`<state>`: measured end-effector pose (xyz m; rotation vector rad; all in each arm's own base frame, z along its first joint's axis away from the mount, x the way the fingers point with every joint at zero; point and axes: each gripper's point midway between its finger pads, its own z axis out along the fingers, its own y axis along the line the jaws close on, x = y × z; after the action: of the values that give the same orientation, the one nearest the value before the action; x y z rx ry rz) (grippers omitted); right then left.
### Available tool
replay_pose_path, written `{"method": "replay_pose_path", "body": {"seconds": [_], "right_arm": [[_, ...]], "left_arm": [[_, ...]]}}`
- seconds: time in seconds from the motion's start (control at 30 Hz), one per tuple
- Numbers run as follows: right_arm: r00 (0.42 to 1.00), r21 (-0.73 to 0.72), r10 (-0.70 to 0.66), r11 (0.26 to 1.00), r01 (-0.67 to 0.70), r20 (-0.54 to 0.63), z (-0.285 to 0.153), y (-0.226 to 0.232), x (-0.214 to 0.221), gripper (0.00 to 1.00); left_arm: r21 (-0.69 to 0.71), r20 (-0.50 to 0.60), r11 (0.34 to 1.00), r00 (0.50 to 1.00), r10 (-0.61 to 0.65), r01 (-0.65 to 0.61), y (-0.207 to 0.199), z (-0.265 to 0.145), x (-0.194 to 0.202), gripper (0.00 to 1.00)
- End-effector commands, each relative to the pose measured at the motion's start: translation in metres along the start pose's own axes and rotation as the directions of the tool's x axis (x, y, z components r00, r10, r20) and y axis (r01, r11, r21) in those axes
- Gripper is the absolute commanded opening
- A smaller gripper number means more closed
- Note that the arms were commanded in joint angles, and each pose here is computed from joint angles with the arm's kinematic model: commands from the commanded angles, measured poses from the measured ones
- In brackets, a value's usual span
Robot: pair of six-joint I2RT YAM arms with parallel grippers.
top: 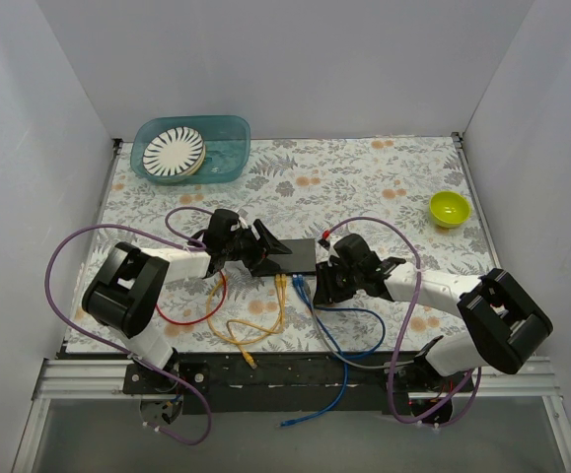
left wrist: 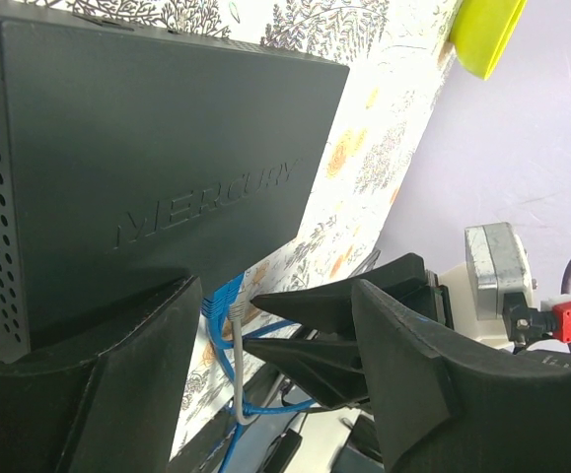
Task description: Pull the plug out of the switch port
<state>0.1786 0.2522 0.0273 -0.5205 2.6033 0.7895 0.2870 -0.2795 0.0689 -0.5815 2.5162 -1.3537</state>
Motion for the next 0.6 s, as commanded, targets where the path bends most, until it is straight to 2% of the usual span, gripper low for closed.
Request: {"method": "replay_pose_path", "body": {"seconds": [0.0, 0.3, 0.47, 0.57], "right_arm": [[0.999, -0.009, -0.016, 1.000, 0.016, 0.029, -0.009, 0.010, -0.010, 0.46], [0.997, 0.013, -0.075, 0.997, 0.075, 0.029, -0.012, 0.017, -0.019, 0.53], [0.995, 0.009, -0.100, 0.995, 0.101, -0.024, -0.002, 0.019, -0.008, 0.52], [0.993, 0.013, -0.105, 0.994, 0.106, -0.060, 0.005, 0.018, 0.000, 0.48]], "left_arm": [[-0.120, 0.010, 0.992, 0.999, -0.041, 0.042, 0.039, 0.002, 0.005, 0.63], [-0.124, 0.006, 0.991, 0.999, -0.048, 0.049, 0.040, 0.005, 0.005, 0.64], [-0.124, 0.002, 0.991, 0.999, -0.045, 0.045, 0.040, 0.005, 0.005, 0.64], [-0.128, 0.000, 0.991, 0.999, -0.046, 0.045, 0.041, 0.004, 0.006, 0.64]]}}
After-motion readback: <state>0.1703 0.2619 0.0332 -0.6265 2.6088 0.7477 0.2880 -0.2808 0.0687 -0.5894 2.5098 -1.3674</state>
